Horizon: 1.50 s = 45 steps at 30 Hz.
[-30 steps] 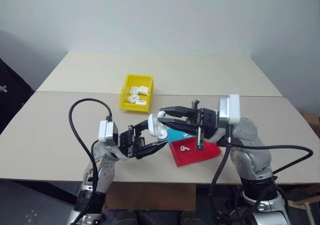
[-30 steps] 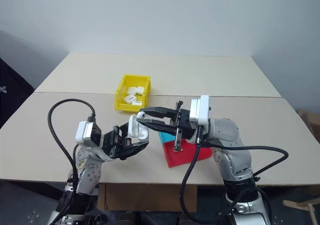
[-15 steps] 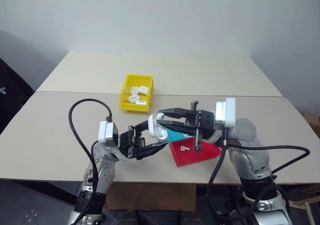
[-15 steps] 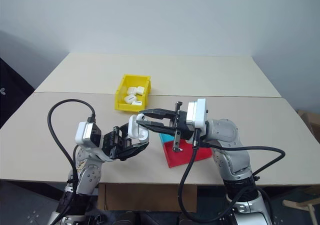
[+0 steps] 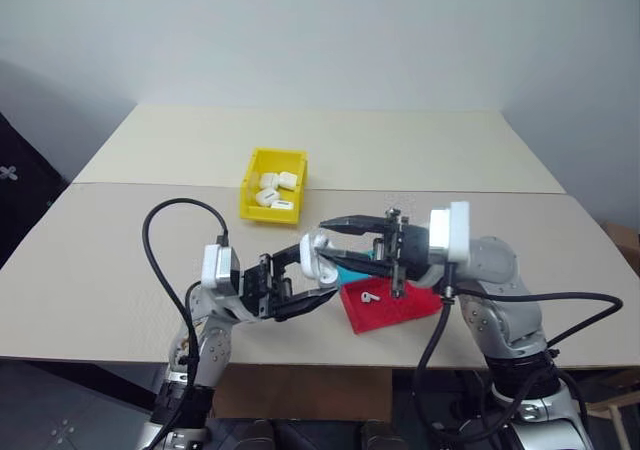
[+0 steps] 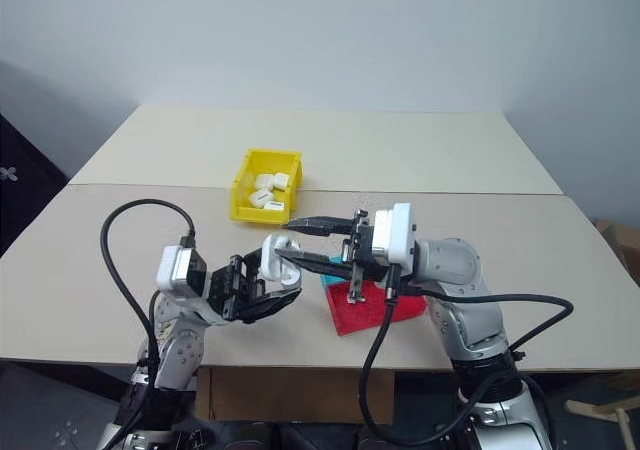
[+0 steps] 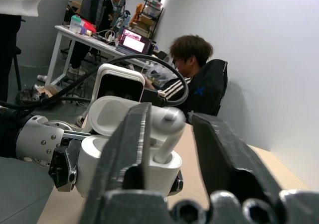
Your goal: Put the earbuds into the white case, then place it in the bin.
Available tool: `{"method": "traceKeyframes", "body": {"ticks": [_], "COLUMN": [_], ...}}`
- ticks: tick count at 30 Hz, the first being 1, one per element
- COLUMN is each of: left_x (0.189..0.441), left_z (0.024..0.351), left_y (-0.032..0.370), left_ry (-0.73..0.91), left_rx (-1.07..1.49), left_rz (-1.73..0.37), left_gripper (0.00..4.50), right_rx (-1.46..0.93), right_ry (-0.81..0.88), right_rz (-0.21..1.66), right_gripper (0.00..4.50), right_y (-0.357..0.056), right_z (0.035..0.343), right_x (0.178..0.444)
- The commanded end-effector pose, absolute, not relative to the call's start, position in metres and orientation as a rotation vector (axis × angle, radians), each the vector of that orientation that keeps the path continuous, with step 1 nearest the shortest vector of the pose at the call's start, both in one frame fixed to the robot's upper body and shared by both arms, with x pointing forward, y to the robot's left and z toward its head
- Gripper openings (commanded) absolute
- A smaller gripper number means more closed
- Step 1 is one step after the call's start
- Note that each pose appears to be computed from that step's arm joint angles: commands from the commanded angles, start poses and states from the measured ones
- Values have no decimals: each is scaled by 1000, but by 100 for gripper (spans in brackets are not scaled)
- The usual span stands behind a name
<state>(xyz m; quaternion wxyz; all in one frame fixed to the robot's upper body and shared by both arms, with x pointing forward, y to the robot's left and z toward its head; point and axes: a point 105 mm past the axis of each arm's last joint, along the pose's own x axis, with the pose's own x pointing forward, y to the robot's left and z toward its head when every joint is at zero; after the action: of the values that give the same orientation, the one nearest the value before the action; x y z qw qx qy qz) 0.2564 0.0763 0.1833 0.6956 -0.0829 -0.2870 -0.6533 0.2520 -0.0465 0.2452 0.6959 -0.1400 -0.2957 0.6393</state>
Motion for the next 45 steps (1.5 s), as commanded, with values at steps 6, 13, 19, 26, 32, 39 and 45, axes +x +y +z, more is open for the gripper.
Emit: {"method": "traceKeyframes", "body": {"ticks": [6,13,19,26,32,39,45], "left_x": [255,257,248,233,226,224,223], "left_z": [191,168,146,143,141,141,141], "left_y": [76,103,133,132,123,119,122], "left_ry": [-694,-609,-552,-549,-549,-544,-538], "left_rx": [-150,16,105,81,60,53,67], "left_rz": [-1458,-1466,-1367,-1276,-1216,-1170,-1147], "left_gripper": [276,276,276,276,276,276,276], "right_rx": [-393,-425,-829,-1289,-1393,-1378,-1356], "right_ry": [-676,-407,84,292,463,620,686], "right_rz": [1452,1382,1225,1306,1371,1334,1334], "right_gripper": [260,260,260,260,260,260,260], "right_y": [-48,-75,-112,-103,-92,-83,-84], "right_z": [243,270,252,214,192,172,163], "right_x": [245,273,340,373,383,392,390]}}
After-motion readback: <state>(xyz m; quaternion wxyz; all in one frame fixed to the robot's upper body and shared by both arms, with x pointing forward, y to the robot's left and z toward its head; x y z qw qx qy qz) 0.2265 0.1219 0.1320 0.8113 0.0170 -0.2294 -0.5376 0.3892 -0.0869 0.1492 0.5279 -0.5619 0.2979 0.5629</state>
